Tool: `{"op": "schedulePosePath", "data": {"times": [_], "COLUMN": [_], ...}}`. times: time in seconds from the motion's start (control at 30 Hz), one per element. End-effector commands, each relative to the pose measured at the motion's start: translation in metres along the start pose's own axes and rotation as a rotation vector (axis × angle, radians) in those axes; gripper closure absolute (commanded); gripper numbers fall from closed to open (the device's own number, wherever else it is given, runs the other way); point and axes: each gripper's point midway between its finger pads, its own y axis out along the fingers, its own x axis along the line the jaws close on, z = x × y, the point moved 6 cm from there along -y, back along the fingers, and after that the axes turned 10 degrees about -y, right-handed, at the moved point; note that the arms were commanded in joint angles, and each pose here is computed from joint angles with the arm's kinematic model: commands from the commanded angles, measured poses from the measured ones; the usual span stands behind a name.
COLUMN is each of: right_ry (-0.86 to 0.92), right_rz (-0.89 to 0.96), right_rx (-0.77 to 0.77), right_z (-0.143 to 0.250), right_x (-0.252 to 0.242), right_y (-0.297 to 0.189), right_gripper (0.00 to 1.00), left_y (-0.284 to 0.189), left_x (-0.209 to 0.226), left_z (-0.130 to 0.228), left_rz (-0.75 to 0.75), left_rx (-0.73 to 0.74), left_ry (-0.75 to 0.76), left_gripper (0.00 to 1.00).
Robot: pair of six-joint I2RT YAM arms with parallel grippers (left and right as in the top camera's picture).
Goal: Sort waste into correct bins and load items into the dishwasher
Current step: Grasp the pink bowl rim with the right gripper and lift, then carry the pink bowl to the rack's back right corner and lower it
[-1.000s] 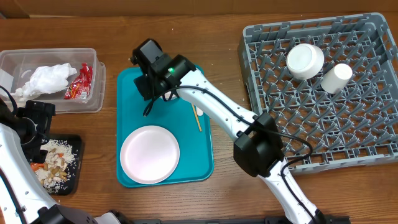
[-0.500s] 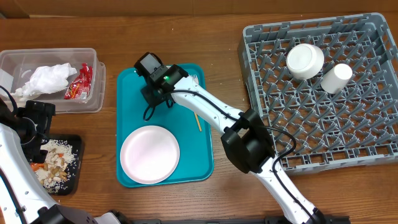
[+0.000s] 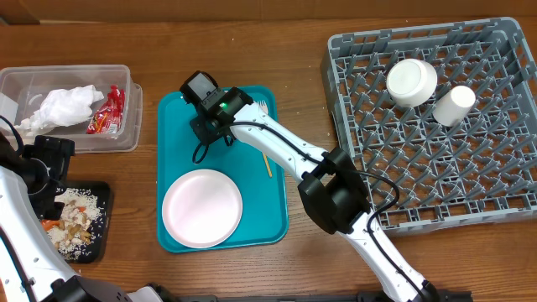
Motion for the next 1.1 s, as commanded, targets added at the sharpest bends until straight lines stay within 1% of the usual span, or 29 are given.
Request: {"op": "schedulePosePath", "data": {"times": [0.0,0.07,0.23,0.3,0.37,0.4,0.43,0.5,0.57,0.63,0.73,0.8,0.87,0.9,0.93,0.97,1.0,1.03,1.07], "right_ry": [-0.006,-0.001,0.006,0.042,0.086,0.121,0.147,0.219,0.292,0.395,0.535,0.643,0.793,0.834,0.890,0.919,0.993,1.022,1.019], "right_rz": [-0.001,-0.002,-0.001,0.002,0.010,0.022,0.029,0.058,0.099,0.166,0.234,0.264,0.298,0.299,0.293,0.279,0.220,0.183,0.106], "right_rx": [-0.067,-0.086,-0.149,-0.179,-0.220,-0.260,-0.282,-0.334,-0.371,-0.383,-0.349,-0.303,-0.255,-0.249,-0.255,-0.266,-0.323,-0.368,-0.449], "right_z": [-0.018,-0.022,-0.035,-0.040,-0.046,-0.050,-0.051,-0.049,-0.039,-0.016,0.023,0.057,0.106,0.120,0.139,0.148,0.174,0.191,0.210], "right_x": [0.004,0.003,0.001,-0.005,-0.017,-0.031,-0.041,-0.070,-0.106,-0.155,-0.214,-0.255,-0.305,-0.317,-0.334,-0.342,-0.364,-0.378,-0.392], "right_y": [-0.026,-0.035,-0.068,-0.090,-0.120,-0.147,-0.163,-0.206,-0.247,-0.287,-0.316,-0.328,-0.343,-0.348,-0.357,-0.362,-0.378,-0.389,-0.404], "right_gripper": [0.91,0.96,0.96,0.96,0.96,0.96,0.96,0.96,0.96,0.96,0.96,0.96,0.96,0.96,0.96,0.96,0.96,0.96,0.96], "left_y": [-0.001,-0.001,-0.001,-0.001,-0.001,-0.001,-0.001,-0.001,-0.001,-0.001,-0.001,-0.001,-0.001,-0.001,-0.001,-0.001,-0.001,-0.001,-0.001], "left_x": [-0.002,-0.001,-0.002,-0.001,-0.002,-0.001,-0.001,-0.002,-0.002,-0.002,-0.002,-0.001,-0.001,-0.001,-0.002,-0.001,-0.002,-0.001,-0.002], "left_z": [-0.001,-0.001,-0.001,-0.001,-0.001,-0.001,-0.001,-0.001,-0.001,-0.001,-0.001,-0.001,-0.001,-0.001,-0.001,-0.001,-0.001,-0.001,-0.001], "left_rz": [0.000,-0.001,0.000,-0.001,0.000,-0.001,-0.001,0.000,0.000,0.000,0.000,-0.001,-0.001,-0.001,0.000,-0.001,0.000,-0.001,0.000], "left_rx": [-0.008,-0.008,-0.009,-0.008,-0.008,-0.008,-0.008,-0.008,-0.008,-0.008,-0.009,-0.008,-0.008,-0.008,-0.008,-0.008,-0.008,-0.008,-0.008], "left_ry": [0.011,0.010,0.011,0.011,0.010,0.010,0.011,0.011,0.011,0.010,0.011,0.011,0.010,0.010,0.011,0.011,0.011,0.011,0.011], "left_gripper": [0.00,0.00,0.00,0.00,0.00,0.00,0.00,0.00,0.00,0.00,0.00,0.00,0.00,0.00,0.00,0.00,0.00,0.00,0.00]}}
